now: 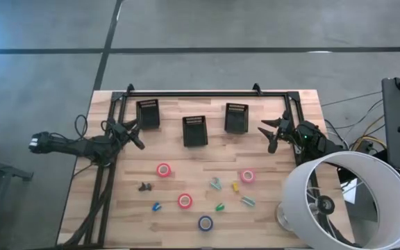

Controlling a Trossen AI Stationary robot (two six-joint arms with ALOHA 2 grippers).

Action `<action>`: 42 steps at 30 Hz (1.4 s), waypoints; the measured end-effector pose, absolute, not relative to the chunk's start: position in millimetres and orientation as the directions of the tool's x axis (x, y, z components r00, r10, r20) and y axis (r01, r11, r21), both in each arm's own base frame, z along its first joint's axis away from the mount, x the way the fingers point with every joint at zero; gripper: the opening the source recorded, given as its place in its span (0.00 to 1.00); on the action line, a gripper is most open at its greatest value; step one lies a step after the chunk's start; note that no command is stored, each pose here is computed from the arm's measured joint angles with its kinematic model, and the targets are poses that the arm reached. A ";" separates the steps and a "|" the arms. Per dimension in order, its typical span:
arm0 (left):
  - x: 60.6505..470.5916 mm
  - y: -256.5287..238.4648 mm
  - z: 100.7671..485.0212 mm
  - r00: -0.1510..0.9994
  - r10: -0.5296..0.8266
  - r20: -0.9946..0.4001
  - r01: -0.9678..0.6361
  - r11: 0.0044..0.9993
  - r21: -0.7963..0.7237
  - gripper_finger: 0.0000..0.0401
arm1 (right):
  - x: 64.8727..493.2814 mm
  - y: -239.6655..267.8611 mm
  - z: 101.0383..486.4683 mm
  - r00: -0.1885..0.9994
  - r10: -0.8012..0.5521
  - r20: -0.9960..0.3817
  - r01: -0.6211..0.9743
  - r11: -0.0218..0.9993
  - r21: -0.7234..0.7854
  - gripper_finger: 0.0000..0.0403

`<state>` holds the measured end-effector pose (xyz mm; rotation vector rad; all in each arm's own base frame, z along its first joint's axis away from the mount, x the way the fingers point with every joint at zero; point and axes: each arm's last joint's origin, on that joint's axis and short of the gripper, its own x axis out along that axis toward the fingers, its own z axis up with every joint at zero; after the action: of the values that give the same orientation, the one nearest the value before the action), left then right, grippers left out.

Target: Pick and place Stapler, Stapler remover, tape

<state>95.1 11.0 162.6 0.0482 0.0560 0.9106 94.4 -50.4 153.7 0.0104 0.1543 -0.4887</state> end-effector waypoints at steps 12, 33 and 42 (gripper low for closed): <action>95.1 11.0 162.5 0.612 0.790 -0.028 -0.787 0.613 0.065 0.21 | 95.2 -50.7 161.3 0.879 -0.470 -0.073 0.475 0.878 0.065 0.42; 101.6 2.4 188.2 0.870 0.489 0.062 -0.488 0.872 -0.035 0.30 | 94.0 -50.1 186.1 0.867 -0.464 0.184 0.453 0.886 0.098 0.42; 110.8 -2.5 232.8 0.930 0.359 0.080 -0.354 0.932 -0.076 0.48 | 93.2 -49.6 191.2 0.858 -0.457 0.236 0.448 0.889 0.090 0.42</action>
<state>110.8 -2.5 232.8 -0.0605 -0.0936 0.3652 93.2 -49.6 191.2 0.0323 -0.2557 -0.4753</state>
